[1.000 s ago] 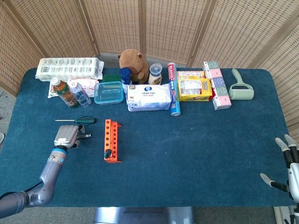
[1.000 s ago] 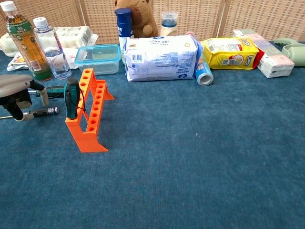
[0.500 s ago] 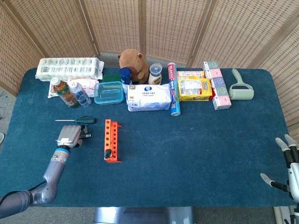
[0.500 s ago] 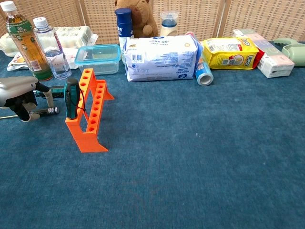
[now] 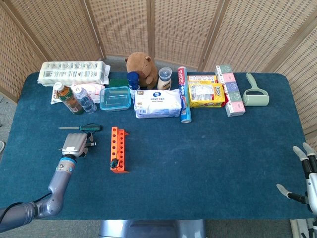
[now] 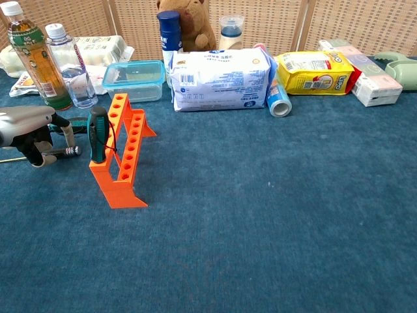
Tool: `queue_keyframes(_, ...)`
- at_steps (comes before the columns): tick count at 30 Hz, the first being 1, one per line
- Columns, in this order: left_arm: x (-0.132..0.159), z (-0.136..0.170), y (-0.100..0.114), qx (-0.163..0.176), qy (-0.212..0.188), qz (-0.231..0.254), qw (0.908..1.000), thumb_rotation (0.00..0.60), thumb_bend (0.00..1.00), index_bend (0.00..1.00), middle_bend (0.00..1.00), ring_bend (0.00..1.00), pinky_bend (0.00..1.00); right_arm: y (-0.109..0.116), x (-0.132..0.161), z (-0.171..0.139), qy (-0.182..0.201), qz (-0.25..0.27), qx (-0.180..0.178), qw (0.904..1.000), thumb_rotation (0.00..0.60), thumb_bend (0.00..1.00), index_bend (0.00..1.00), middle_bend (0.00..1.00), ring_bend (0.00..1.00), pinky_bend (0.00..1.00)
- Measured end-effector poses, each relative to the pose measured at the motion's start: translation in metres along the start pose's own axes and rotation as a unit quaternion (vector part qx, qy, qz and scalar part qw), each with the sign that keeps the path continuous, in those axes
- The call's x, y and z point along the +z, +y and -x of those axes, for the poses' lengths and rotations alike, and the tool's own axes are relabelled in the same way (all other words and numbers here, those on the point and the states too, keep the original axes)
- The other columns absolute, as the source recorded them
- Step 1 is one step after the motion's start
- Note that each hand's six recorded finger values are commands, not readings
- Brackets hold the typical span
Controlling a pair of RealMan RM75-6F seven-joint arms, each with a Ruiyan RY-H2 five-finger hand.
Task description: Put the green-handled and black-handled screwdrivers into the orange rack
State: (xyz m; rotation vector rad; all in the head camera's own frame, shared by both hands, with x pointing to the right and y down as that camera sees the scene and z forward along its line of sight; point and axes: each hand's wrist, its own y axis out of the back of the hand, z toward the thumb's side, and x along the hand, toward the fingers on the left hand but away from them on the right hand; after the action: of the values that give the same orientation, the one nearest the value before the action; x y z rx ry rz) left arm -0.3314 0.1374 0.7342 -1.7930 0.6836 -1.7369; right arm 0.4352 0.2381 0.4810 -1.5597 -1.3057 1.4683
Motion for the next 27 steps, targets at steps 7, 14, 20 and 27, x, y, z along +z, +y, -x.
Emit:
queue_keyframes(7, 0.0023, -0.0001, -0.0014, -0.001, 0.001, -0.002, 1.0, 0.6, 0.39, 0.4, 0.96, 0.89, 0.9, 0.0005, 0.0004, -0.0001, 0.001, 0.001, 0.0, 1.0, 0.6, 0.0, 0.1, 0.0, 0.03, 0.0)
queue_keyframes(14, 0.0056, -0.0009, -0.0039, 0.002, 0.005, -0.01, 0.9999, 0.6, 0.39, 0.4, 0.96, 0.89, 0.9, 0.0008, 0.0004, -0.0001, 0.002, 0.002, -0.001, 1.0, 0.6, 0.0, 0.1, 0.0, 0.03, 0.0)
queue_keyframes(20, 0.0069, -0.0016, -0.0033, 0.004, 0.01, -0.012, 0.9999, 0.6, 0.43, 0.45, 0.96, 0.89, 0.9, 0.0006, 0.0005, 0.0005, 0.002, 0.002, 0.0, 1.0, 0.6, 0.0, 0.1, 0.0, 0.03, 0.0)
queue_keyframes(27, 0.0073, -0.0002, -0.0025, 0.007, 0.014, -0.01, 0.9998, 0.6, 0.48, 0.47, 0.96, 0.89, 0.9, 0.0, 0.0017, 0.0008, 0.004, 0.002, 0.0, 1.0, 0.6, 0.0, 0.1, 0.0, 0.03, 0.0)
